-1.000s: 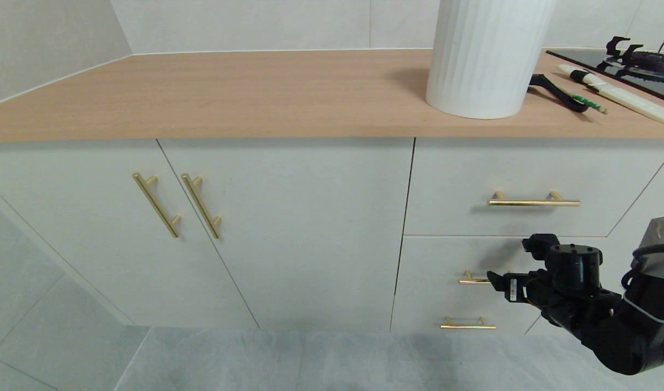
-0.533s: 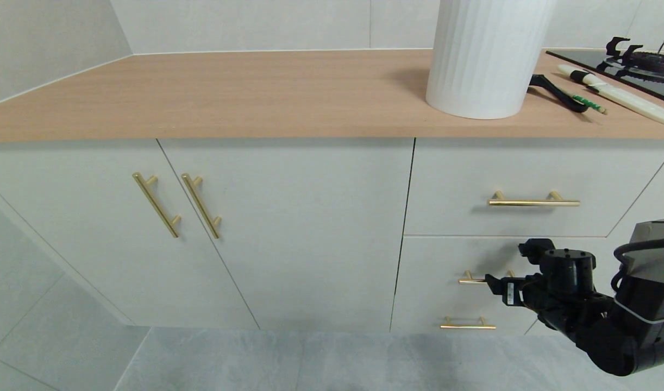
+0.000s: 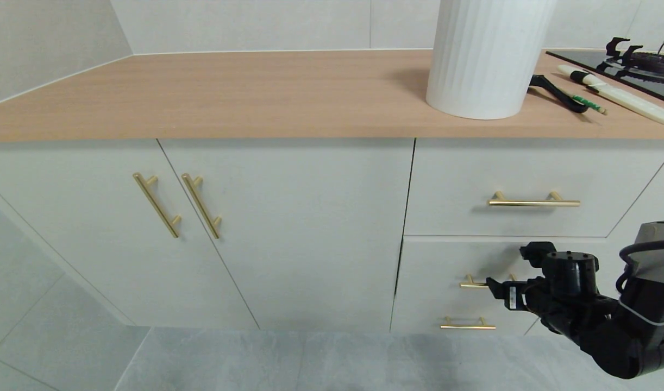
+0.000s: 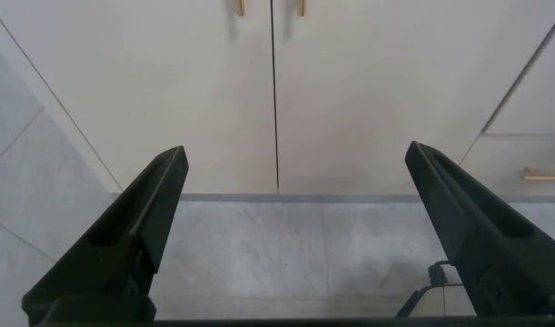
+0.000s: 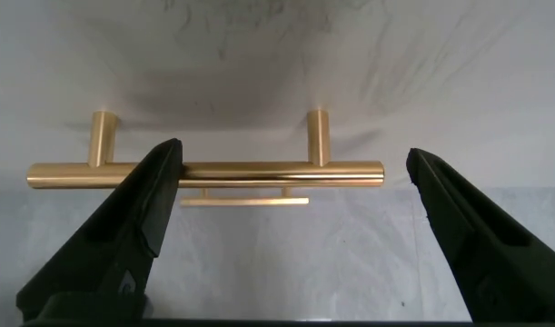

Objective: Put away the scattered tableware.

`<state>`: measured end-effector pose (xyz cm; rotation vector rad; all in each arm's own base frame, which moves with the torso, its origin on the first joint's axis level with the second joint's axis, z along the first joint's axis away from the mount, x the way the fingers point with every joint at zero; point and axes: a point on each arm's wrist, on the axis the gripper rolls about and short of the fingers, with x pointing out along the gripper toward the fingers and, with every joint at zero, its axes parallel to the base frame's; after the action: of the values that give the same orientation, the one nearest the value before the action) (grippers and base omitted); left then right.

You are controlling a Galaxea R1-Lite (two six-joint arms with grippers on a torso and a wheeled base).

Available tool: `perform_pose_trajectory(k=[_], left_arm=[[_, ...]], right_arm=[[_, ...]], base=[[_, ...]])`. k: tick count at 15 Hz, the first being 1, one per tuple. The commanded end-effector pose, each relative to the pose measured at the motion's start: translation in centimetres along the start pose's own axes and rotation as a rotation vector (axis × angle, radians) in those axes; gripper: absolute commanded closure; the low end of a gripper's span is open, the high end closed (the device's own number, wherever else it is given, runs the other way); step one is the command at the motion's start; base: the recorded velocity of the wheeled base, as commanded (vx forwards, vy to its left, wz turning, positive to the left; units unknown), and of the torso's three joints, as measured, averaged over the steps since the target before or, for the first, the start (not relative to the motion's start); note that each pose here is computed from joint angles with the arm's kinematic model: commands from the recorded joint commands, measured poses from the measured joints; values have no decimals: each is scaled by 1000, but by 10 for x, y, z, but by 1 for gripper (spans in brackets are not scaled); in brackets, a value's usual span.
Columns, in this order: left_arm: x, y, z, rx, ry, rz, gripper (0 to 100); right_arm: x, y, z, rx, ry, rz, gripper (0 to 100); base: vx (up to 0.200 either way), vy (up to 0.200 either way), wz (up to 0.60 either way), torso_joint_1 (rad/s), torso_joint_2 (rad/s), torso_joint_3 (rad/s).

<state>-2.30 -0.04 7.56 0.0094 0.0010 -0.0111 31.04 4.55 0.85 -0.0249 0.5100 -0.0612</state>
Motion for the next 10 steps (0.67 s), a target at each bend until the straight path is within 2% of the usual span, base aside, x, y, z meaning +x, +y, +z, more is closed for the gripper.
perform_pose_trajectory(k=[1,3,7,8,10], left_arm=[[0,0,0,0,0,0,0],[0,0,0,0,0,0,0],[0,0,0,0,0,0,0],[0,0,0,0,0,0,0],[0,0,0,0,0,0,0]], right_arm=[[-32,-2,9,-18,68,97,0],[-73,-7,33,-19,108,179,0],[-172,-12,89,-39,64,249,0],[-195,-15,98,-40,40,274,0],[-209,-12,103,-50,-10,292,0]], base=[[0,0,0,0,0,0],[0,0,0,0,0,0],[0,0,0,0,0,0],[0,0,0,0,0,0],[0,0,0,0,0,0]])
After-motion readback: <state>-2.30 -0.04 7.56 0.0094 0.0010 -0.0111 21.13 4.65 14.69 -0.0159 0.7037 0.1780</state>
